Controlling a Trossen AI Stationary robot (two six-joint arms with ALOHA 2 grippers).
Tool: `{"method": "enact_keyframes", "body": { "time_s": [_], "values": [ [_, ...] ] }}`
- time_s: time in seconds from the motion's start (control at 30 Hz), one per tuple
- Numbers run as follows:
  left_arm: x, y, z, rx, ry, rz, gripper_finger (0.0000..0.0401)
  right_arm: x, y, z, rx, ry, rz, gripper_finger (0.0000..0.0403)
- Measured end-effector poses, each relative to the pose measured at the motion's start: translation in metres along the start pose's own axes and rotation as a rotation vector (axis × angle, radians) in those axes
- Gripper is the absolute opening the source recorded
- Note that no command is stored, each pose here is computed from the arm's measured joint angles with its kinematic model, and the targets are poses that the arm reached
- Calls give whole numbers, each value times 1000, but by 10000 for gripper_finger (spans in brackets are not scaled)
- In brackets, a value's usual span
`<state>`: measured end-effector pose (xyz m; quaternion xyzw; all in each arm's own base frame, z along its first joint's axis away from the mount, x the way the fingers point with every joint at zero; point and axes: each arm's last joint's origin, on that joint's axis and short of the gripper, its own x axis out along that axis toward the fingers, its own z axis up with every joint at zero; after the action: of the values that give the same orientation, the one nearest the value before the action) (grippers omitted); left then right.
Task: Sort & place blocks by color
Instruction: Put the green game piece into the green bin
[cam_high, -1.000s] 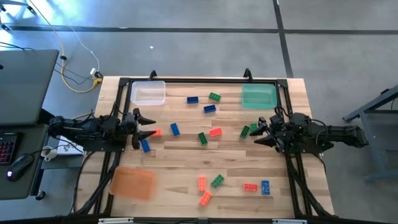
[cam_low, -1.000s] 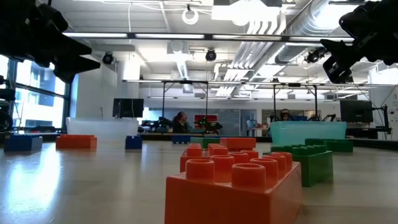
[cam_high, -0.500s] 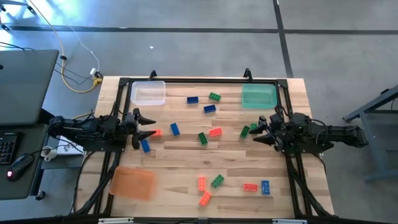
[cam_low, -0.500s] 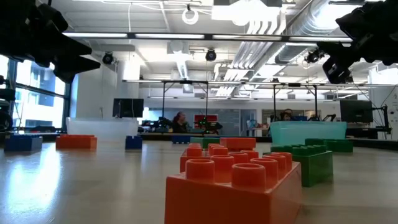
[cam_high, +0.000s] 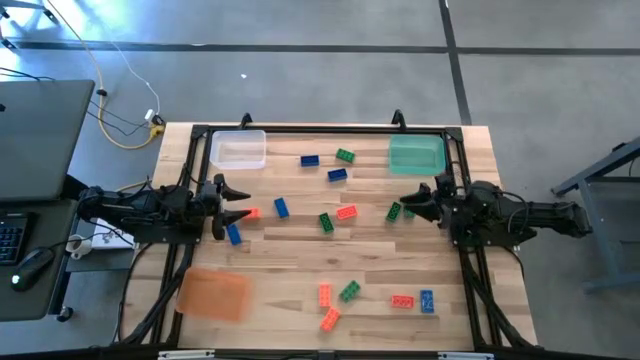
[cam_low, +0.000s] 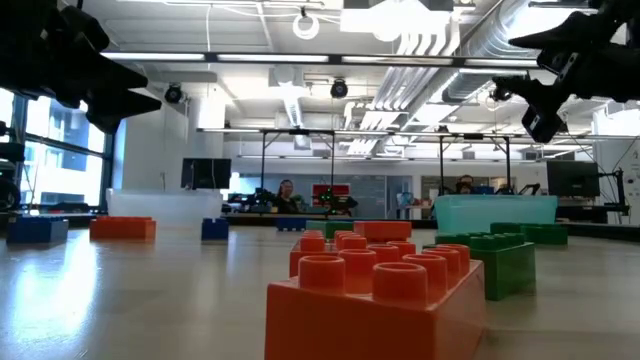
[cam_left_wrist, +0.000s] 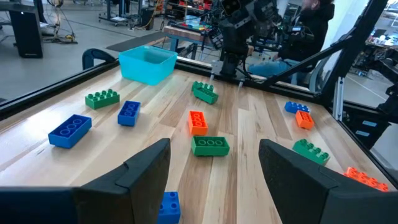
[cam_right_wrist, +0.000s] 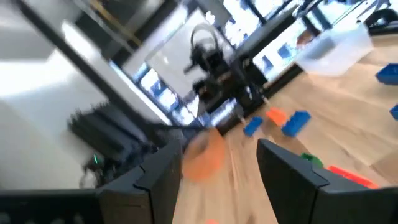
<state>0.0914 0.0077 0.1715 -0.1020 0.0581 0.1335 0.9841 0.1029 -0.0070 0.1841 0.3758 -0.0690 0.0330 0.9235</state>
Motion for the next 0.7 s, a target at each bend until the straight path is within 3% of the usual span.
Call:
{"method": "enact_keyframes", "body": {
  "time_s": [0.3, 0.5, 0.7],
  "values": [
    [0, 0, 0, 0, 0, 0, 235, -2, 19, 22, 92, -194, 81, 197],
    [0, 0, 0, 0, 0, 0, 235, -2, 49, 55, -4, -271, 31, 197],
    [0, 0, 0, 0, 0, 0, 235, 4, 84, 95, -116, -259, -112, 197]
  ]
}}
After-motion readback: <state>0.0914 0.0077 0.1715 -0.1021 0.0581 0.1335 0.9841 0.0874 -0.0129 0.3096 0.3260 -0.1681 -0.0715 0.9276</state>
